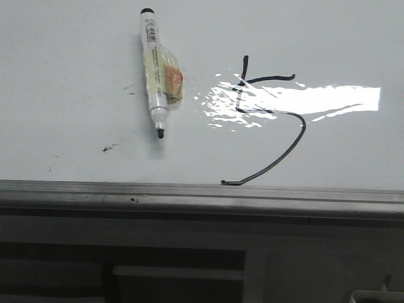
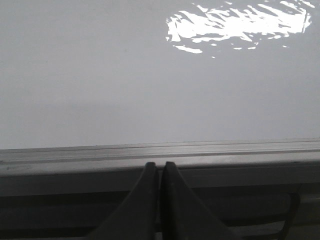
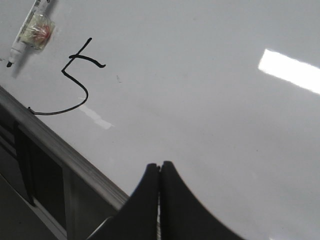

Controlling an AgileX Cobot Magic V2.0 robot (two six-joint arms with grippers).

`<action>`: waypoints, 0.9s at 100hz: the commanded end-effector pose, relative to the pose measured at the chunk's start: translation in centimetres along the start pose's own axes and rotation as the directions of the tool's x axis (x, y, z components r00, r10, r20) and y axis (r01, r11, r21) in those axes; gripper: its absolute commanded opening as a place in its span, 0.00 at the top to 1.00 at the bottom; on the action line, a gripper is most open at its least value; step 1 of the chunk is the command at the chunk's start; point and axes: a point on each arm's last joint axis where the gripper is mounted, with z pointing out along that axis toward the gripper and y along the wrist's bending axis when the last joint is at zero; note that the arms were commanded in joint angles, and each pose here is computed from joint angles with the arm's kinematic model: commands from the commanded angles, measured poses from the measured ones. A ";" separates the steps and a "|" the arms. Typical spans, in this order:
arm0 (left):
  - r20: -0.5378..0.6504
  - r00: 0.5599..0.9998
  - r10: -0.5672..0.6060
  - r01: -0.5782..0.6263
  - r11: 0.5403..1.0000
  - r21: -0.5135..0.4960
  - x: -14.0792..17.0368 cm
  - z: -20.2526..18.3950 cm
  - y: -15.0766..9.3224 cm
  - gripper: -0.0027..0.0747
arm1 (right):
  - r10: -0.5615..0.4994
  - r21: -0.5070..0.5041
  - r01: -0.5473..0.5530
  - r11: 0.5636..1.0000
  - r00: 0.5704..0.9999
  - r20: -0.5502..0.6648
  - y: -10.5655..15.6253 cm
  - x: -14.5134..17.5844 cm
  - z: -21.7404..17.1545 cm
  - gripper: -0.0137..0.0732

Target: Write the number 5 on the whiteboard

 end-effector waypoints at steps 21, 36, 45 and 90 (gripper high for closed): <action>0.069 0.997 -0.023 0.023 1.000 -0.003 0.0 0.0 0.0 0.99 | -0.036 0.020 0.034 0.999 0.997 0.064 -0.2 -1.2 0.0 0.92; 0.069 0.997 -0.023 0.023 1.000 -0.003 0.0 0.0 0.0 0.99 | -0.085 0.066 0.079 0.995 0.993 0.085 0.0 -0.9 0.4 0.92; 0.069 0.997 -0.023 0.023 1.000 -0.003 0.0 0.0 0.0 0.99 | -0.087 0.106 0.067 0.992 0.977 0.193 0.6 -1.8 -0.1 0.92; 0.069 0.997 -0.023 0.023 1.000 -0.003 0.0 0.0 0.0 0.99 | 0.136 0.357 -0.314 0.880 0.886 0.444 4.1 3.9 4.3 0.92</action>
